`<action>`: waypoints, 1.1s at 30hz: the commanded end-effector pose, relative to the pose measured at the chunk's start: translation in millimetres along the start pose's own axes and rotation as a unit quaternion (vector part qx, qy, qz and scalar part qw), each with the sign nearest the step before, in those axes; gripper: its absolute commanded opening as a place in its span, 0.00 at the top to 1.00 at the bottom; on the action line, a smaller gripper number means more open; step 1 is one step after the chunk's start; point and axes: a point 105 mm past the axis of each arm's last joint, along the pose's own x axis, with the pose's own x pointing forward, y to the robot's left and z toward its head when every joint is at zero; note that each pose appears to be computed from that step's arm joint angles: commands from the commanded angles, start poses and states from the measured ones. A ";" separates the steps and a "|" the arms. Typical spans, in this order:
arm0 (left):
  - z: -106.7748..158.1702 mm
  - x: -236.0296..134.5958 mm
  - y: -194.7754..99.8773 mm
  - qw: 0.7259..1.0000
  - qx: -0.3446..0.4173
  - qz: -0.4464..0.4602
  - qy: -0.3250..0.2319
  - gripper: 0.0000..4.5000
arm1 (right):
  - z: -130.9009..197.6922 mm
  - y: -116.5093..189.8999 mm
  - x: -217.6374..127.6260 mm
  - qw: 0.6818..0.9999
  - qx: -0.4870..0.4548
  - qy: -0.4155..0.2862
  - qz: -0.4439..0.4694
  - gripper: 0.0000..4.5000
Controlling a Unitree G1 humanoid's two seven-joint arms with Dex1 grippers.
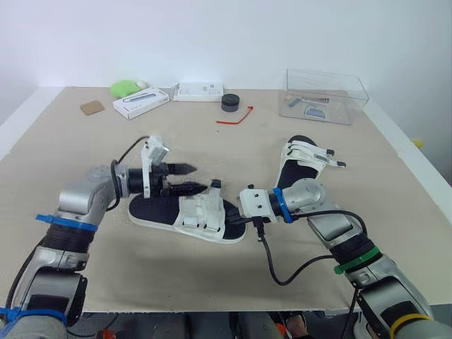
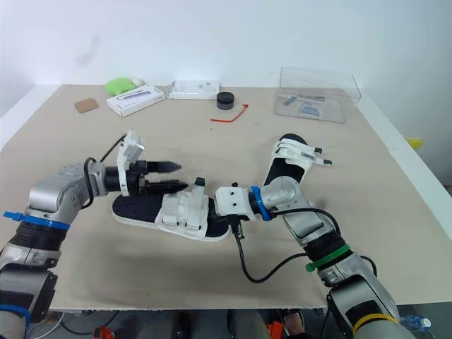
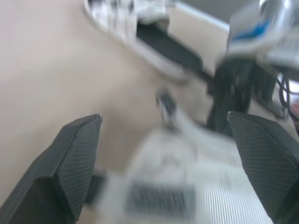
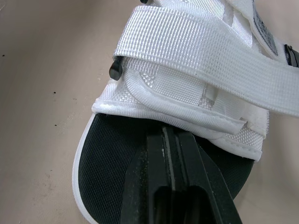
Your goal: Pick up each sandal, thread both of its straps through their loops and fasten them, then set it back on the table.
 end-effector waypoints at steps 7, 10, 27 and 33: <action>-1.0 33.1 -22.2 0.997 0.049 -0.068 0.003 0.65 | -23.2 10.7 3.0 0.999 0.020 0.045 0.019 1.00; -13.4 40.8 -21.9 0.995 0.030 -0.087 0.025 0.95 | -21.7 10.4 3.7 0.999 0.021 0.041 0.017 1.00; -37.2 31.7 17.9 0.986 -0.029 -0.073 0.146 0.99 | -21.9 13.2 4.9 0.999 0.022 0.040 0.012 1.00; -41.2 30.2 12.5 0.981 -0.048 -0.097 0.161 0.99 | -20.8 9.9 6.3 0.999 0.018 0.038 0.012 1.00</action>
